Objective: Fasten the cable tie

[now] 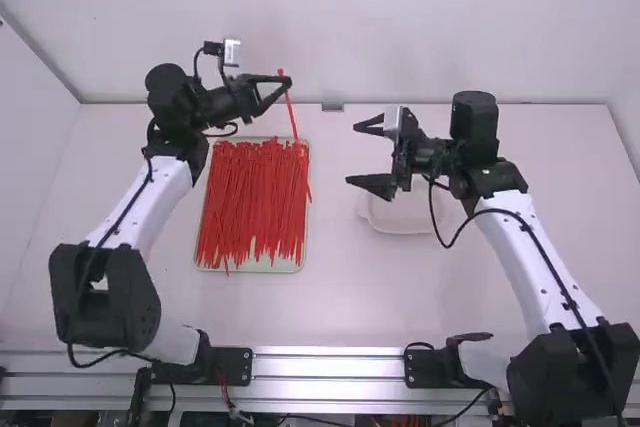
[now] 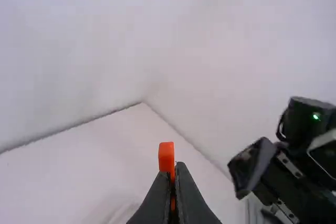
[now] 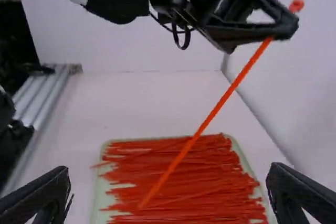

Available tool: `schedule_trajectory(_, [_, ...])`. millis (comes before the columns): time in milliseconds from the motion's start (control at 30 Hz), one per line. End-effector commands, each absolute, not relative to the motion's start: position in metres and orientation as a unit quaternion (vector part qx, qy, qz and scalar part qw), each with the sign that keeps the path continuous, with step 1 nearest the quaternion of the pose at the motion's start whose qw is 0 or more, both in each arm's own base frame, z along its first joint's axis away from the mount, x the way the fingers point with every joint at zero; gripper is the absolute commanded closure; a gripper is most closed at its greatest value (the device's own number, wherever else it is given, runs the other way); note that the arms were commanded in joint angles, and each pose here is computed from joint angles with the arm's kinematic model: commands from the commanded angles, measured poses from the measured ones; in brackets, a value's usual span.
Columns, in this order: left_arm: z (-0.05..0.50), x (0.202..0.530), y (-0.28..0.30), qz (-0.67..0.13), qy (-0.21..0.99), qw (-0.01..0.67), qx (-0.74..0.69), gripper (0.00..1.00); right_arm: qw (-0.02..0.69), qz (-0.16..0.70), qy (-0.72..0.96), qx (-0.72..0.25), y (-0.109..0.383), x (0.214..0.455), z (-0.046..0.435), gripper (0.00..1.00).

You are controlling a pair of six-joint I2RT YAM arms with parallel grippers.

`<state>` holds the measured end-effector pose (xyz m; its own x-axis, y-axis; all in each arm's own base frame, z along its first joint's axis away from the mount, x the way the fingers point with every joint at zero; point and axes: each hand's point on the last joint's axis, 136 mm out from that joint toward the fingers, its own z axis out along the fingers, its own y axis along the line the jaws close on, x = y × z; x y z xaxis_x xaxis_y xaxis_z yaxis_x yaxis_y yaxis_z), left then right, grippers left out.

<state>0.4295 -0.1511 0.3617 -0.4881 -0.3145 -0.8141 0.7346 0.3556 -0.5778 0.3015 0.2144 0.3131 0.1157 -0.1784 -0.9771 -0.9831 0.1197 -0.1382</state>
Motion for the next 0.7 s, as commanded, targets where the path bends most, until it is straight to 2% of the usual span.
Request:
schedule_trajectory(0, [0.362, 0.437, -0.145, -0.575, 0.676, 0.447, 0.115, 0.98, 0.553, 0.353, 0.497, -0.568, 0.214, 0.303, 0.330, 0.01])
schedule_trajectory(200, [0.345, 0.432, -0.152, -0.615, 0.694, 0.366, 0.077, 0.98, 0.566, 0.360, 0.450, -0.590, 0.225, 0.293, 0.342, 0.01])
schedule_trajectory(333, [0.343, 0.420, -0.155, -0.649, 0.699, 0.295, 0.053, 0.98, 0.572, 0.374, 0.382, -0.622, 0.238, 0.272, 0.351, 0.01])
schedule_trajectory(533, [0.338, 0.410, -0.158, -0.685, 0.705, 0.181, -0.025, 0.98, 0.617, 0.318, 0.228, -0.683, 0.248, 0.248, 0.357, 0.01])
schedule_trajectory(633, [0.330, 0.409, -0.158, -0.697, 0.703, 0.087, -0.114, 0.98, 0.642, 0.275, 0.131, -0.704, 0.251, 0.234, 0.359, 0.01])
schedule_trajectory(667, [0.330, 0.409, -0.158, -0.697, 0.703, 0.084, -0.116, 0.98, 0.643, 0.273, 0.126, -0.704, 0.251, 0.234, 0.359, 0.01])
